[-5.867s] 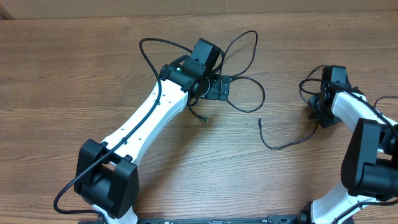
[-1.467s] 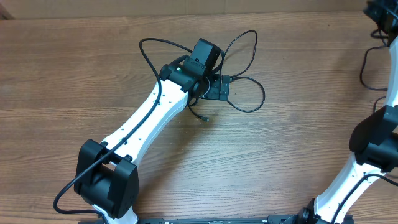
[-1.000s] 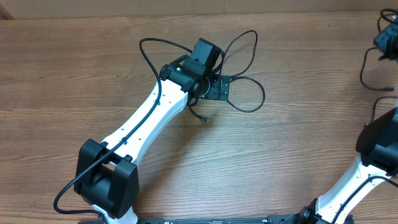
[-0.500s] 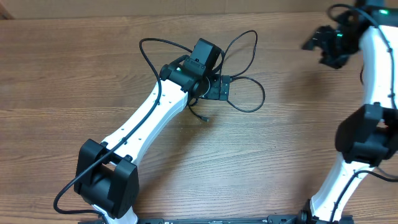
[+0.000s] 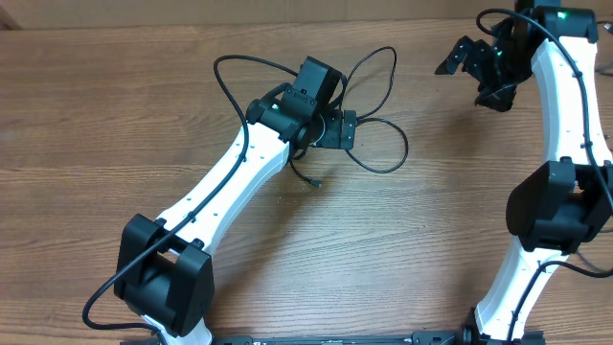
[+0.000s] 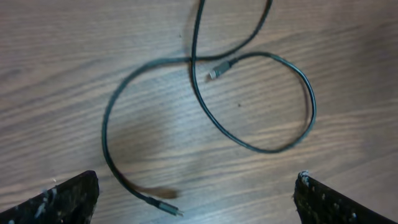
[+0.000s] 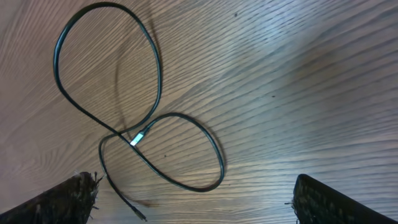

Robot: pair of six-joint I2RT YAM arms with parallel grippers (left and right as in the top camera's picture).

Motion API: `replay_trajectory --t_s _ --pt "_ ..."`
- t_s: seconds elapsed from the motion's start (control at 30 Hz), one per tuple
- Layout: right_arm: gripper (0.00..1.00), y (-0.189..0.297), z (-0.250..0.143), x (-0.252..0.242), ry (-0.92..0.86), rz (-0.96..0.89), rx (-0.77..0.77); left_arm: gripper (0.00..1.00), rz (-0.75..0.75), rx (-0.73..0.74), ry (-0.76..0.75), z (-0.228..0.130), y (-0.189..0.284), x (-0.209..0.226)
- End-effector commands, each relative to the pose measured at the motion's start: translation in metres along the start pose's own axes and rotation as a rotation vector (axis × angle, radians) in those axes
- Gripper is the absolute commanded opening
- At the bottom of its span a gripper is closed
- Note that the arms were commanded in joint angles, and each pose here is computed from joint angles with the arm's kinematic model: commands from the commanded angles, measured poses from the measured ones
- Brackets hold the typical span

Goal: Untangle cables

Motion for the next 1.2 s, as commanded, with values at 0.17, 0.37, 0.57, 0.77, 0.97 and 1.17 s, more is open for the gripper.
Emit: replay_trajectory --t_s 0.17,0.37,0.57,0.77,0.97,1.17 --pt "1.0 -0.023 -0.02 0.058 0.058 0.03 0.056 1.0 0.142 -0.163 0.149 0.045 0.019 0.05" --pt "1.0 -0.058 -0.034 0.103 0.052 -0.027 0.055 0.99 0.169 -0.197 0.35 0.072 0.036 0.113" --pt "1.0 -0.115 -0.053 0.135 -0.028 -0.197 0.02 1.0 0.177 -0.188 0.473 0.082 0.047 0.168" --pt "1.0 -0.165 -0.074 0.161 -0.096 -0.319 -0.061 0.99 0.158 -0.183 0.562 0.086 0.056 0.205" --pt "1.0 -0.203 -0.088 0.166 -0.345 -0.37 -0.127 1.0 0.169 -0.178 0.592 0.085 0.06 0.218" --pt "1.0 -0.222 -0.087 0.161 -0.358 -0.447 -0.225 1.0 0.169 -0.177 0.592 0.085 0.06 0.218"
Point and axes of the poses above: each gripper's point midway between its finger pads, its own y axis back along the fingers, its own x axis along the line the jaws close on, z = x × y, the point moved 10 cm from there along y, back along the fingers, and after that the axes turned 10 degrees about y, right-handed, at the moved point
